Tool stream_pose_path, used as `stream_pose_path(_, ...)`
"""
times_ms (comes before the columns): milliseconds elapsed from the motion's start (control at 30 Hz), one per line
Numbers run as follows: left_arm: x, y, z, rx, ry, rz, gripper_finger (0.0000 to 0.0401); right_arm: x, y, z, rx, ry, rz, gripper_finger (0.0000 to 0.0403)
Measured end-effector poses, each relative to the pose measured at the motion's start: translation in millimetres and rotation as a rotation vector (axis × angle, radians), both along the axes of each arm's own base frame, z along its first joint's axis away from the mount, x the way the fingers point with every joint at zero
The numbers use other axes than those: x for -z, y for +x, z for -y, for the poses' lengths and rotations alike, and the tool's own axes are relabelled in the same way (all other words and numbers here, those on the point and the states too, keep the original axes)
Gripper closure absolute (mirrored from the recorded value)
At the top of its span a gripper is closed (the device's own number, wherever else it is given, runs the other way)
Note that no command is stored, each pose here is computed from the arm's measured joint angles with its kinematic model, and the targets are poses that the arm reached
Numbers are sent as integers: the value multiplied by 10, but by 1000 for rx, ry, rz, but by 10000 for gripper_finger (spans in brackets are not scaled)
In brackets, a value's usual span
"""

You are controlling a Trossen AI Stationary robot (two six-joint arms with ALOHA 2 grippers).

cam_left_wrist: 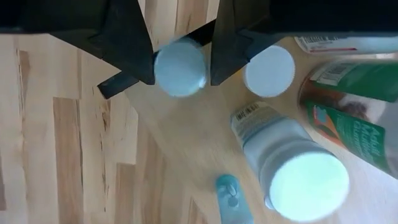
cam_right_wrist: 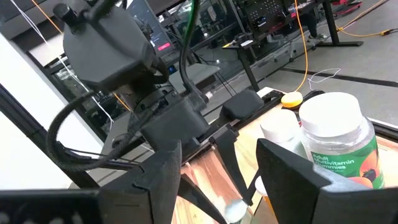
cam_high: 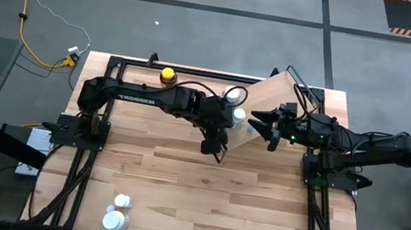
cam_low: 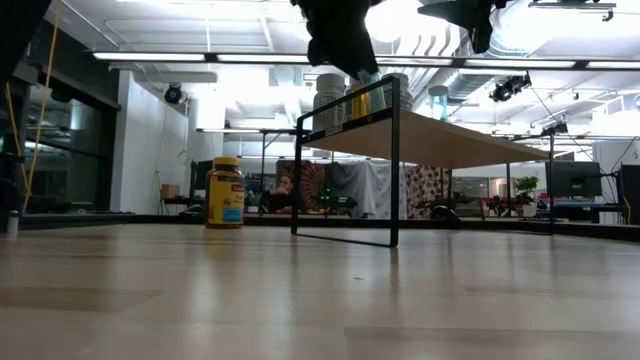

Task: Pick and place medicine bottles onto shelf by color
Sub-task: Put the green pill bottle on the shelf, then put the yellow pill bottle on the shelf

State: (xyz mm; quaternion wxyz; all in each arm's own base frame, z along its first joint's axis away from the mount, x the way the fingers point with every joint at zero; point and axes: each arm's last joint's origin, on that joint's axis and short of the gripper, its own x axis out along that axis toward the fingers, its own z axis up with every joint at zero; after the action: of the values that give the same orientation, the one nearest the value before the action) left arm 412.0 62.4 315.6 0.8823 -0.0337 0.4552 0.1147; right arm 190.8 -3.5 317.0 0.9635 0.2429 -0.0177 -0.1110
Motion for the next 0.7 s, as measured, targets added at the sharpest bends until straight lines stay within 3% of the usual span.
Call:
stream_pose_path(500, 42, 28, -9, -11, -9, -3, 231, 4, 0, 0, 0, 0, -4, 203)
stream_pose_path(700, -202, -88, -6, -10, -45, -3, 231, 5, 0, 0, -1, -4, -6, 203)
